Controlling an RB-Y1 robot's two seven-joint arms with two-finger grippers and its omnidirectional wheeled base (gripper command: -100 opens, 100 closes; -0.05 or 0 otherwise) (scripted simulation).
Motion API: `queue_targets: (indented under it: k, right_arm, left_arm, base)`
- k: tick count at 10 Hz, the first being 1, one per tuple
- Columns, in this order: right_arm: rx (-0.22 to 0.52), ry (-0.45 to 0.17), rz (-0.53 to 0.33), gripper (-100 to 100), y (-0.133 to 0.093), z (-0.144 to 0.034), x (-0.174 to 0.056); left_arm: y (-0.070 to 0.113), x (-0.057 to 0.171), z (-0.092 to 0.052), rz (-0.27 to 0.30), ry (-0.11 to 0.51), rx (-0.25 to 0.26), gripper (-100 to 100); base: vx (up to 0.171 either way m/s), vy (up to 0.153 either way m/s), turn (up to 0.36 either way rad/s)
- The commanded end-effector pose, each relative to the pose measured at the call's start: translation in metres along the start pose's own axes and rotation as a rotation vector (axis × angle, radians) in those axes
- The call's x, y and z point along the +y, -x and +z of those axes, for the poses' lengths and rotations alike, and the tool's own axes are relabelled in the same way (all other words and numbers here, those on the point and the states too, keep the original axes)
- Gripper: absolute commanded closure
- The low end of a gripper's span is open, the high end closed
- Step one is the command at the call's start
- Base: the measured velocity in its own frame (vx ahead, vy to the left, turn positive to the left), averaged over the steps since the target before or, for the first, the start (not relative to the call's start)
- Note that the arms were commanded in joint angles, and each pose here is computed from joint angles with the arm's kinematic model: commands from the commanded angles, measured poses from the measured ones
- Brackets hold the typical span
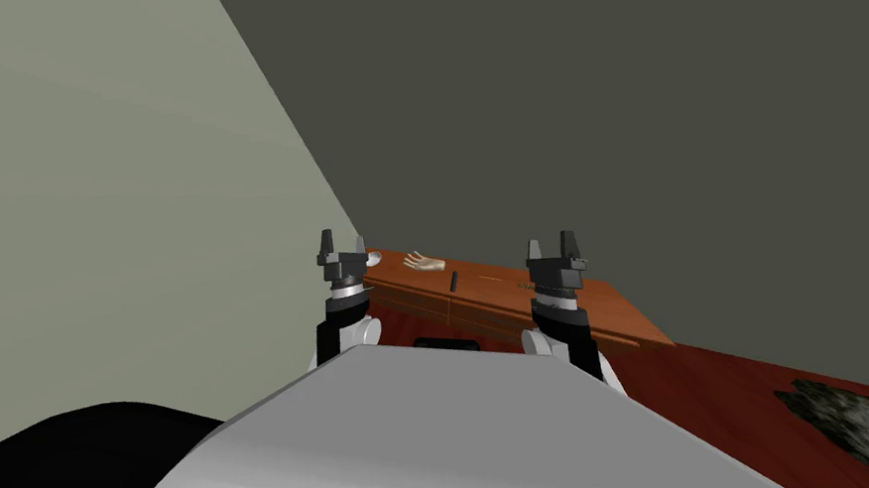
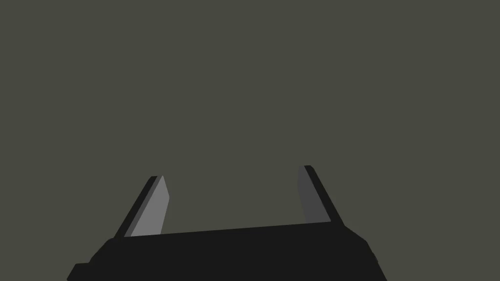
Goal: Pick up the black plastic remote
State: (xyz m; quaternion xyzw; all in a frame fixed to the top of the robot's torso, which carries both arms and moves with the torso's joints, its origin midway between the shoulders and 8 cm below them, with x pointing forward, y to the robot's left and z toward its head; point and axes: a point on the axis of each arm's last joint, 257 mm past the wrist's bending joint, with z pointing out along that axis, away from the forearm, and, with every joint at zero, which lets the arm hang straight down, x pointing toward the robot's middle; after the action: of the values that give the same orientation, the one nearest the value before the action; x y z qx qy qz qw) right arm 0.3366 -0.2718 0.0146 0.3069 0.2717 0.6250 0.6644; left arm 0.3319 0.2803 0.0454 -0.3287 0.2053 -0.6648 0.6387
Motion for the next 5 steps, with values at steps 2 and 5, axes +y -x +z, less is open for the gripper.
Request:
queue_targets:
  k: [2, 5]
  right_arm:
    - [0.064, -0.022, -0.045, -100, -0.011, -0.003, -0.009]
    - [0.173, -0.063, -0.139, -100, -0.03, -0.014, -0.03]
  left_arm:
    - [0.0, 0.0, 0.0, 0.0, 0.0, 0.0, 0]
    - [0.0, 0.0, 0.0, 0.0, 0.0, 0.0, 0]
  base:
    - [-0.011, 0.012, 0.077]
    - [-0.03, 0.033, 0.174]
